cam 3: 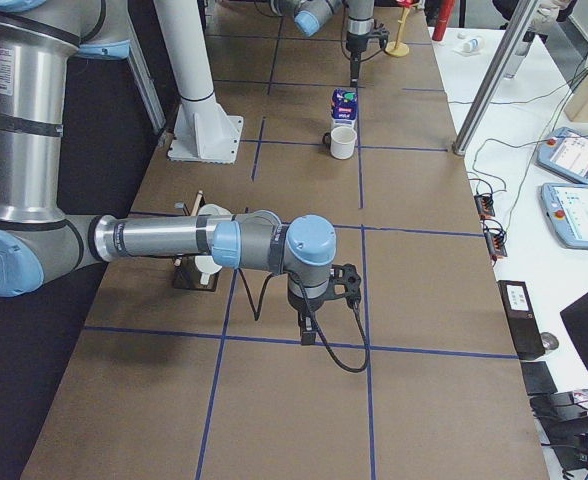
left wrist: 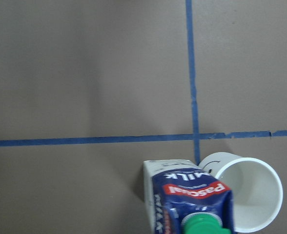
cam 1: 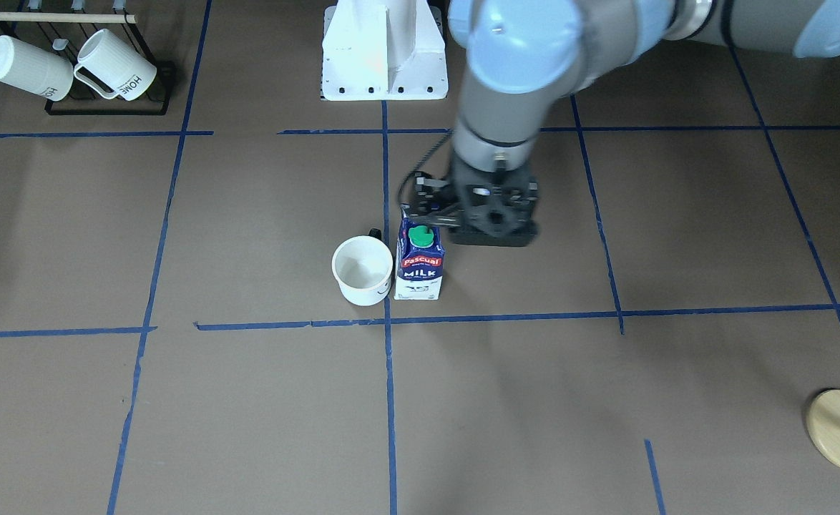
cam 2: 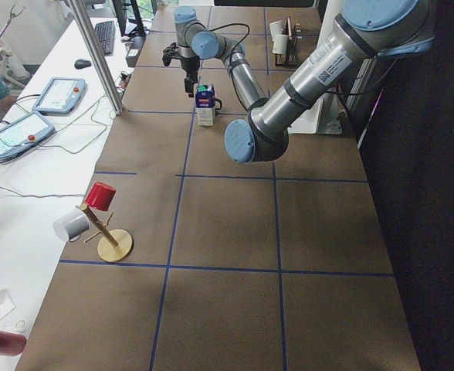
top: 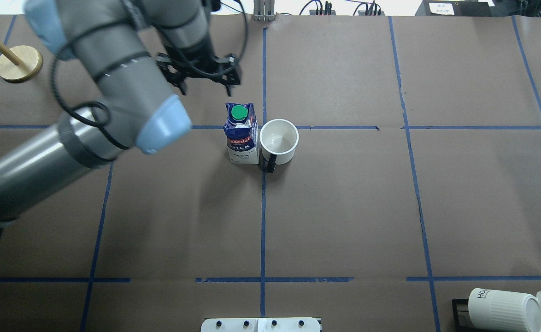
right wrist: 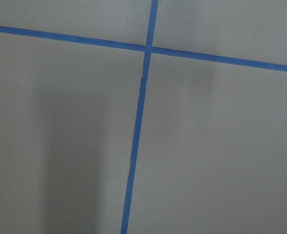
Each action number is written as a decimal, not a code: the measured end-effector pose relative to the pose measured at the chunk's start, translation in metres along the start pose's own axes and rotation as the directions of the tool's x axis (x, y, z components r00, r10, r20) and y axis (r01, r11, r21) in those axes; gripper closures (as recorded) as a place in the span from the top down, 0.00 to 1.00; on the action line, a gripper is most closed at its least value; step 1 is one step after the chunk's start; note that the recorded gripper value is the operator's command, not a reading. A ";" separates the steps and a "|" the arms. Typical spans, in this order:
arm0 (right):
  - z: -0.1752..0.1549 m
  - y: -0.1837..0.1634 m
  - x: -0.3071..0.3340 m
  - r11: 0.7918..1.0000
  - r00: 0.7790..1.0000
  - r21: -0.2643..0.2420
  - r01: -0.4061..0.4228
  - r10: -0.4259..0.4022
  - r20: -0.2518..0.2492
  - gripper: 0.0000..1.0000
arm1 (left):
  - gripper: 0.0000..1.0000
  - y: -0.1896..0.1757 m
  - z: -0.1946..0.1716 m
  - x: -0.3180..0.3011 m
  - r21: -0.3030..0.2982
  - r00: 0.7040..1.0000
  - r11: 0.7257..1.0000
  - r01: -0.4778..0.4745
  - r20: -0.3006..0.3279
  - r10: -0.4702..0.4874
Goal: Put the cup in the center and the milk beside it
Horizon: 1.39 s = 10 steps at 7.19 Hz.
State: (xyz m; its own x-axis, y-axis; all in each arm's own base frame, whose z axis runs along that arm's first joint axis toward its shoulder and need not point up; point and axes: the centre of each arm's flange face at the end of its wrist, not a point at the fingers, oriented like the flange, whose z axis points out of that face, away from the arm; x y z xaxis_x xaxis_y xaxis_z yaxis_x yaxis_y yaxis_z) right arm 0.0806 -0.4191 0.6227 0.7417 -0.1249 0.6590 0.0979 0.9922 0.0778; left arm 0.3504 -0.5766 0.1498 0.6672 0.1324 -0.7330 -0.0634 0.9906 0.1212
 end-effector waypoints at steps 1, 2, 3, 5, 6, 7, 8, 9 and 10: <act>0.000 0.000 0.000 1.000 1.000 -0.001 -0.001 0.001 -0.001 1.00 | 1.00 -0.001 -0.009 -0.076 0.001 0.997 0.997 -0.077 0.029 0.076; 0.000 0.000 0.001 1.000 1.000 -0.001 -0.002 0.002 -0.002 1.00 | 1.00 0.000 -0.014 -0.157 -0.013 0.987 0.989 -0.149 0.050 0.150; 0.001 0.000 0.001 1.000 1.000 -0.002 -0.003 0.003 -0.002 1.00 | 1.00 0.008 -0.016 -0.241 -0.042 0.977 0.978 -0.205 0.046 0.207; 0.001 0.000 0.002 1.000 1.000 -0.004 -0.005 0.005 -0.002 1.00 | 1.00 0.053 -0.018 -0.402 -0.080 0.971 0.969 -0.233 0.029 0.236; 0.003 0.000 0.002 1.000 1.000 -0.005 -0.006 0.006 0.000 1.00 | 1.00 0.091 -0.008 -0.469 -0.102 0.980 0.976 -0.192 0.031 0.196; 0.004 0.000 0.004 1.000 1.000 -0.009 -0.009 0.009 0.001 1.00 | 1.00 0.123 0.007 -0.512 -0.115 0.986 0.981 -0.160 0.033 0.164; 0.006 0.000 0.005 1.000 1.000 -0.012 -0.011 0.011 0.002 1.00 | 1.00 0.148 0.021 -0.541 -0.118 0.988 0.982 -0.145 0.033 0.150; 0.007 0.001 0.006 1.000 1.000 -0.014 -0.012 0.012 0.003 1.00 | 1.00 0.169 0.032 -0.558 -0.118 0.989 0.983 -0.139 0.033 0.144; 0.008 0.001 0.006 1.000 1.000 -0.015 -0.013 0.013 0.003 1.00 | 1.00 0.181 0.037 -0.566 -0.114 0.989 0.984 -0.140 0.034 0.144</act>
State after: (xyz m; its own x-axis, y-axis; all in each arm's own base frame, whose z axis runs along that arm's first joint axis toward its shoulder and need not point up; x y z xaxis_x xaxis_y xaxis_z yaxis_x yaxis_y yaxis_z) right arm 0.0802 -0.4192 0.6325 0.7406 -0.1120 0.6625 0.0985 0.9935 0.0579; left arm -0.0114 -0.4733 0.6118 0.6757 0.2728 -0.6848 -0.2399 0.9598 0.1457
